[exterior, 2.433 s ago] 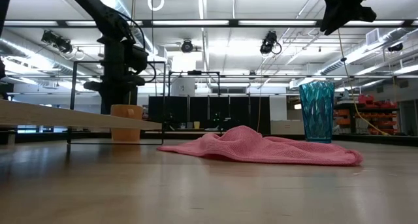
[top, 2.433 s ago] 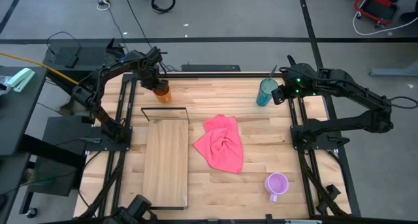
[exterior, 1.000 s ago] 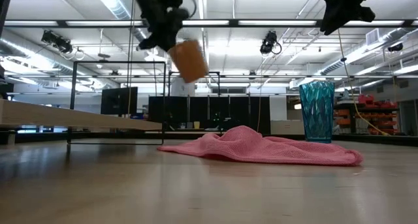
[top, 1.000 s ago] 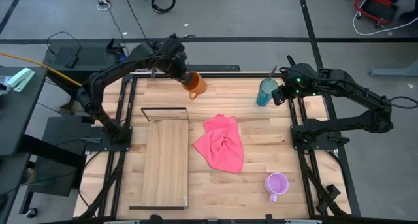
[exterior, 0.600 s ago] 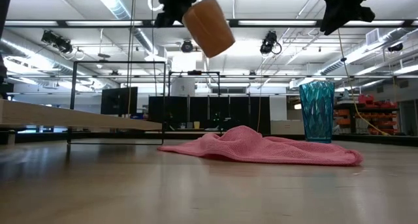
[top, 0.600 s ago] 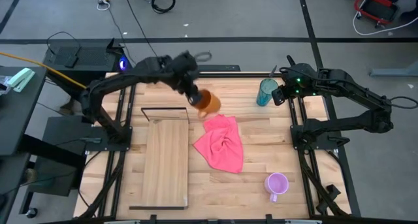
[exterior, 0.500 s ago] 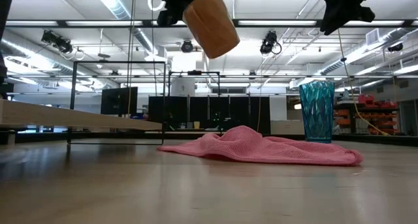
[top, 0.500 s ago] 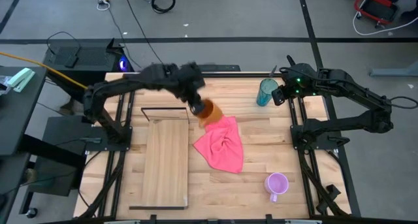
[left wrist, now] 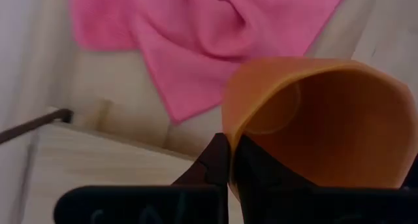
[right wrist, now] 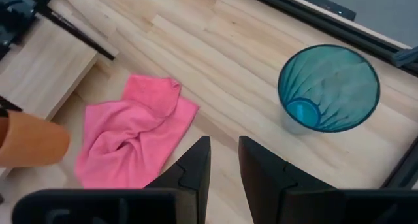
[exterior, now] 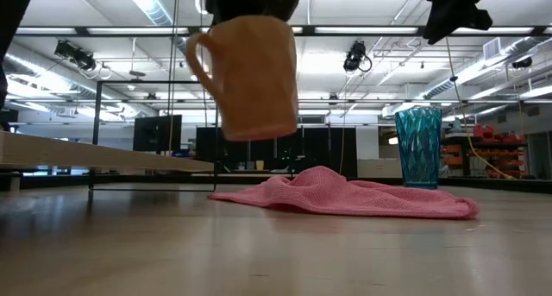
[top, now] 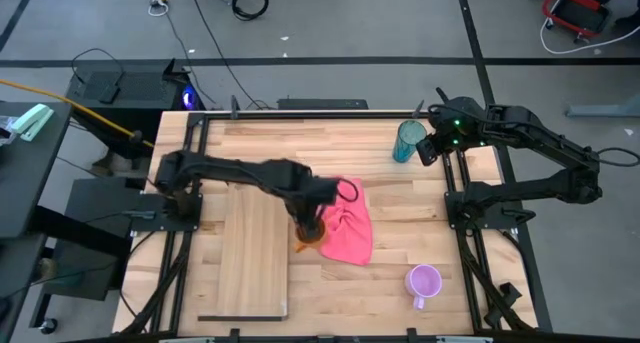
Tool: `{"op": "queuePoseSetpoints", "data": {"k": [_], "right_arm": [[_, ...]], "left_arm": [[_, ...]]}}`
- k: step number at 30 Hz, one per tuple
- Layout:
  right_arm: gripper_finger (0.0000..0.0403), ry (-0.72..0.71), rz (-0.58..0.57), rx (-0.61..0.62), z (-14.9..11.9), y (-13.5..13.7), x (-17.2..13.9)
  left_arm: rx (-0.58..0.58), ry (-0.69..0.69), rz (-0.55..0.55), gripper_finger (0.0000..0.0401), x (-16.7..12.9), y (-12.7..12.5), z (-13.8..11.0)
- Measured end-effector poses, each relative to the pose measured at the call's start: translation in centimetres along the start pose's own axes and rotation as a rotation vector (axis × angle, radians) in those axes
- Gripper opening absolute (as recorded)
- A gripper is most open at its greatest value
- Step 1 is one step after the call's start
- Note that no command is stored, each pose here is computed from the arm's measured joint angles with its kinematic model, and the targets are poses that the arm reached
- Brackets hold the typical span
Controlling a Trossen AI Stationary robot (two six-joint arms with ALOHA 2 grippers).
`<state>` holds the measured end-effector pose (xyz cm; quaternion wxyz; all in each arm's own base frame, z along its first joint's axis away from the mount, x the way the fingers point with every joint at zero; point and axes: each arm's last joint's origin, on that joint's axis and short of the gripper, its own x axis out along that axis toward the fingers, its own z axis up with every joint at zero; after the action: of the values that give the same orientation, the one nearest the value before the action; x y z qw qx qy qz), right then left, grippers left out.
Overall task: Stack small to large cups/mugs on shelf
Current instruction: Move the orange cup to the center of the table
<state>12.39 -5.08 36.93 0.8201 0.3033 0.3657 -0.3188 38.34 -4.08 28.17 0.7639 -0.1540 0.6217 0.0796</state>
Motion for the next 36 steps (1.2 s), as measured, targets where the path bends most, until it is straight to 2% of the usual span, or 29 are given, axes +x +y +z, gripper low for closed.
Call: {"op": "queuePoseSetpoints", "data": {"k": [12, 16, 24, 32, 36], "right_arm": [[0.0087, 0.02, 0.034, -0.072, -0.1, 0.1, 0.0], [0.0087, 0.023, 0.038, -0.073, -0.1, 0.1, 0.0], [0.0087, 0.032, 0.034, -0.071, 0.0, 0.2, 0.2], [0.0087, 0.053, 0.053, -0.038, 0.1, 0.3, 0.4], [0.0087, 0.068, 0.077, -0.039, 0.0, 0.4, 0.4]], "left_arm": [[-0.021, 0.035, -0.035, 0.0016, 2.3, -3.7, -1.0], [0.018, 0.048, -0.038, 0.0015, 3.6, -4.6, -1.1], [0.078, 0.095, -0.021, 0.0016, 6.6, -5.4, -0.9], [0.052, 0.102, -0.015, 0.0016, 6.9, -5.4, -0.9], [0.028, 0.098, -0.019, 0.0053, 6.7, -5.6, -0.7]]}}
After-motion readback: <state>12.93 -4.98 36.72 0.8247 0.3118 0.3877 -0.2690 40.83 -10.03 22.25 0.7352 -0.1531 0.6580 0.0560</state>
